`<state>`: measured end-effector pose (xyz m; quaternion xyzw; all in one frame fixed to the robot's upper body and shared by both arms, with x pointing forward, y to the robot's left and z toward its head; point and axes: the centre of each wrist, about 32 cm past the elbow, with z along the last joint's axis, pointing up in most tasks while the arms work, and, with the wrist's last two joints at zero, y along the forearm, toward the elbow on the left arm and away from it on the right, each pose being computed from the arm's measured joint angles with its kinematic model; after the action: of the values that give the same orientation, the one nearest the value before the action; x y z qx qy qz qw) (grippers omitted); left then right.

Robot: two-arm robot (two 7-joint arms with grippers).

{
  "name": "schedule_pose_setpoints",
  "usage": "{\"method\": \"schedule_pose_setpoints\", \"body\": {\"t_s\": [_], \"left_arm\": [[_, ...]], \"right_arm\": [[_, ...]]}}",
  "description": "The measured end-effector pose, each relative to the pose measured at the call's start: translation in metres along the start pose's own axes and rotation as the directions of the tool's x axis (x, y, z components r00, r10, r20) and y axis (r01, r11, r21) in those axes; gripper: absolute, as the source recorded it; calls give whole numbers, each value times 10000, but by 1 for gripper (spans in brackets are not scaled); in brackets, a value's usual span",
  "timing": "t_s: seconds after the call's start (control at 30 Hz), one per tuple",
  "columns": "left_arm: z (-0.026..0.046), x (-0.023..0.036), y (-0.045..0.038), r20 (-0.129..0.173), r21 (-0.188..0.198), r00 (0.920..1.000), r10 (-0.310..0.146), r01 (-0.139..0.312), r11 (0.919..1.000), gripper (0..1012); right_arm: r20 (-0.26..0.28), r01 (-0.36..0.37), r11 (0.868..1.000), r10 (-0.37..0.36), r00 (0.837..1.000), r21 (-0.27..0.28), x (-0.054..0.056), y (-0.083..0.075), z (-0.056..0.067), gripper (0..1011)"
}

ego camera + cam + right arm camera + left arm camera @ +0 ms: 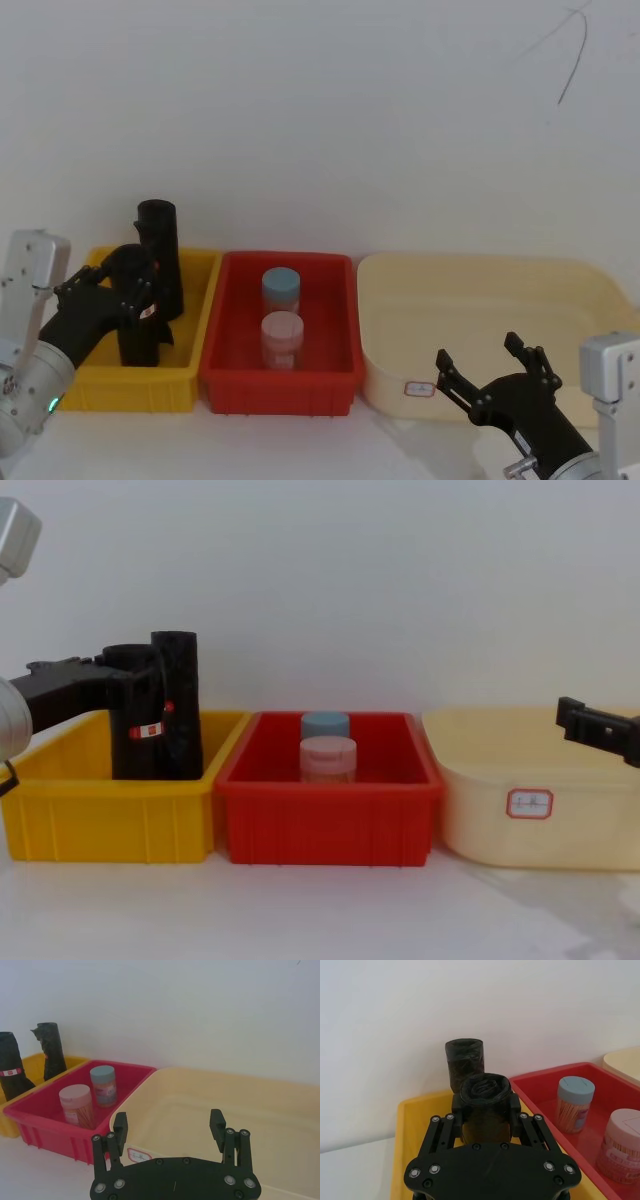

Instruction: Pick up the garbage bag with the one hand and transfer it to the other hand.

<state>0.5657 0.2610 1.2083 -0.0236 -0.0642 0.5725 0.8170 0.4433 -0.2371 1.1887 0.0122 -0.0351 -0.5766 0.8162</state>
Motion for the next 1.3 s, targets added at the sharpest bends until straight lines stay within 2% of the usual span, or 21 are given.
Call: {"method": "schedule_pose_setpoints", "body": {"t_s": [0.1, 0.3, 0.43, 0.5, 0.53, 0.57, 0.67, 0.83, 0.87, 0.93, 1.03, 1.07, 1.1, 1.13, 1.17, 1.27, 1.3], "left_arm": [[11, -3, 6, -1, -54, 10000, -2, 2, 10000, 499], [118, -23, 16, 139, -375, 9998, -140, 146, 9992, 464], [224, -47, 17, 253, -644, 9990, -371, 387, 9972, 442], [315, -74, 16, 322, -863, 9976, -619, 645, 9942, 427], [315, -74, 16, 322, -863, 9976, -619, 645, 9942, 427], [369, -92, 16, 353, -1004, 9965, -763, 795, 9918, 421], [446, -121, 16, 372, -1205, 9941, -1014, 1052, 9871, 404], [609, -193, 17, 382, -1653, 9861, -1615, 1656, 9722, 381], [652, -213, 15, 381, -1769, 9832, -1786, 1825, 9672, 379], [692, -236, 15, 366, -1882, 9793, -1991, 2024, 9610, 379], [791, -298, 9, 342, -2160, 9678, -2494, 2508, 9436, 379], [791, -298, 9, 342, -2160, 9678, -2494, 2508, 9436, 379], [827, -329, 7, 335, -2265, 9624, -2694, 2699, 9359, 379], [843, -342, 5, 327, -2309, 9596, -2795, 2793, 9320, 379], [871, -370, 2, 293, -2394, 9530, -3016, 2996, 9235, 379], [914, -416, -7, 259, -2527, 9427, -3326, 3281, 9102, 379], [937, -448, -14, 209, -2610, 9348, -3546, 3475, 9006, 379]], "right_arm": [[-1, 0, 10000, 0, 10000, 0, 0, 0, 0, 1000], [0, 0, 10000, 0, 10000, 0, 0, 0, 0, 999], [0, 0, 10000, 0, 10000, 0, 0, 0, 0, 1000], [0, 0, 10000, 0, 10000, 0, 0, 0, 0, 1000], [0, 0, 10000, 0, 10000, 0, 0, 0, 0, 1000], [0, 0, 10000, 0, 10000, 1, 0, 0, 0, 1000], [0, 0, 10000, 0, 10000, 0, 0, 0, 0, 1000], [0, 0, 10000, 0, 10000, 0, 0, 0, 0, 1000], [0, 0, 10000, 0, 10000, 1, 0, 0, 0, 1000], [0, 0, 10000, 0, 10000, 0, 0, 0, 0, 1000], [0, 0, 10000, 0, 10000, 1, 0, 0, 0, 1000], [-1, 0, 10000, 0, 10000, 0, 0, 0, 0, 1000], [0, 0, 10000, 0, 10000, 0, 0, 0, 0, 1000], [0, 0, 10000, 0, 10000, 0, 0, 0, 0, 1000], [0, 0, 10000, 0, 10000, 0, 0, 0, 0, 1000], [0, 1, 10000, -1, 10000, 0, 0, 0, 0, 1000], [0, 0, 10000, 0, 10000, 0, 0, 0, 0, 1000]]}}
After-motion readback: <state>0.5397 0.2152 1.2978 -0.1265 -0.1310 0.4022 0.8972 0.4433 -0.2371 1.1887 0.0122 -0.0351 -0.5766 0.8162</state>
